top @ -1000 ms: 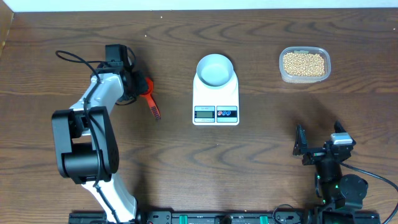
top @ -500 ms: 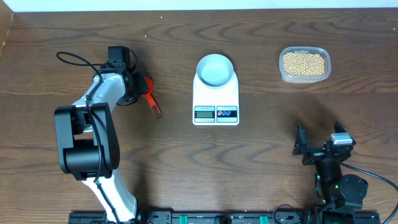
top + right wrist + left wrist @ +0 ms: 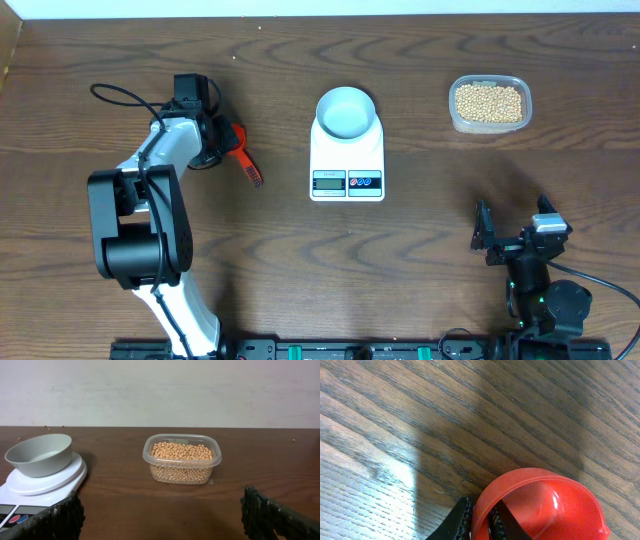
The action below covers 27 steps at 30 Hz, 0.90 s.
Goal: Scoop item into bowl and weigh 50g on scale
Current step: 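Lower the left gripper and close it on the red scoop rim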
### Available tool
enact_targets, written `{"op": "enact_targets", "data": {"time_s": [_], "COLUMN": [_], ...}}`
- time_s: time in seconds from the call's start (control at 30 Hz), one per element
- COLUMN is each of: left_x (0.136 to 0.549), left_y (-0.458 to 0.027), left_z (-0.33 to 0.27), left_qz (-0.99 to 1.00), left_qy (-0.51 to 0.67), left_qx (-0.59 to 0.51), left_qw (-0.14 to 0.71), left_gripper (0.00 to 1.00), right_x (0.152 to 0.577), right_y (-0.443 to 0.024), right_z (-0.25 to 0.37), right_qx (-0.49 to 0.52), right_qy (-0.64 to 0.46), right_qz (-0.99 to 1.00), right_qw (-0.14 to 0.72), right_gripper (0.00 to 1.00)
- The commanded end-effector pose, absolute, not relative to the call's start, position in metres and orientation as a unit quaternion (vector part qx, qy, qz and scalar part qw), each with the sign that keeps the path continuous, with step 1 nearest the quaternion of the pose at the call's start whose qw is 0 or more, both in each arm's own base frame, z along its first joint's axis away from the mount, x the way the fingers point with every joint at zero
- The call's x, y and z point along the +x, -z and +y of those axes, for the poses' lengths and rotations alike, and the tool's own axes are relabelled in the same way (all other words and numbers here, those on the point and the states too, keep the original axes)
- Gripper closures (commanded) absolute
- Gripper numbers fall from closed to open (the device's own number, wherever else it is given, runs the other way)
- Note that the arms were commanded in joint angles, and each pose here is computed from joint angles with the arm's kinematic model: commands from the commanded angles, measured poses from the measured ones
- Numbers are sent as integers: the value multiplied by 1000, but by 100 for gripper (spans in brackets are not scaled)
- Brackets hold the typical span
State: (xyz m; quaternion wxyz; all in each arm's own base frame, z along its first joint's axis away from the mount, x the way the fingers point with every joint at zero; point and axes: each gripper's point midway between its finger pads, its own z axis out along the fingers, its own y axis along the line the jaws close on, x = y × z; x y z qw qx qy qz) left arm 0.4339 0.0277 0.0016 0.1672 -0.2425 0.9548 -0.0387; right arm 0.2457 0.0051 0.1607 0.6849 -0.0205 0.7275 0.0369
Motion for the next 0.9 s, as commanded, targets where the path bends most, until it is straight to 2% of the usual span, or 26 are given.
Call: {"op": "enact_targets", "data": {"time_s": [0.0,0.03,0.07,0.1,0.3,0.87], "left_x": [435,436,436,437,440,451], "left_y": [4,3,3,3,2,-2], "left_z": [31,32,32,32,33,33], "left_qz": [955,955,955,955,961,968], "left_qy": [31,31,31,31,26,20], "left_qx": [-244,-244,-244,-242,-213,-152], "left_qw": [164,165,166,168,175,199], "left_gripper": [84,83,76,73,65,64], "right_x": [245,245,245,245,245,245], "right_y": [-161,-161,-161,-161,-160,-161], "right_z": [6,6,6,6,6,6], "right_qx": [-26,-25,-26,-25,-26,-25], "right_qy": [-33,-34,-33,-34,-33,-34], "right_qz": [727,727,727,727,727,727], "right_qw": [685,685,685,685,685,685], "right_gripper": [1,1,1,1,1,1]}}
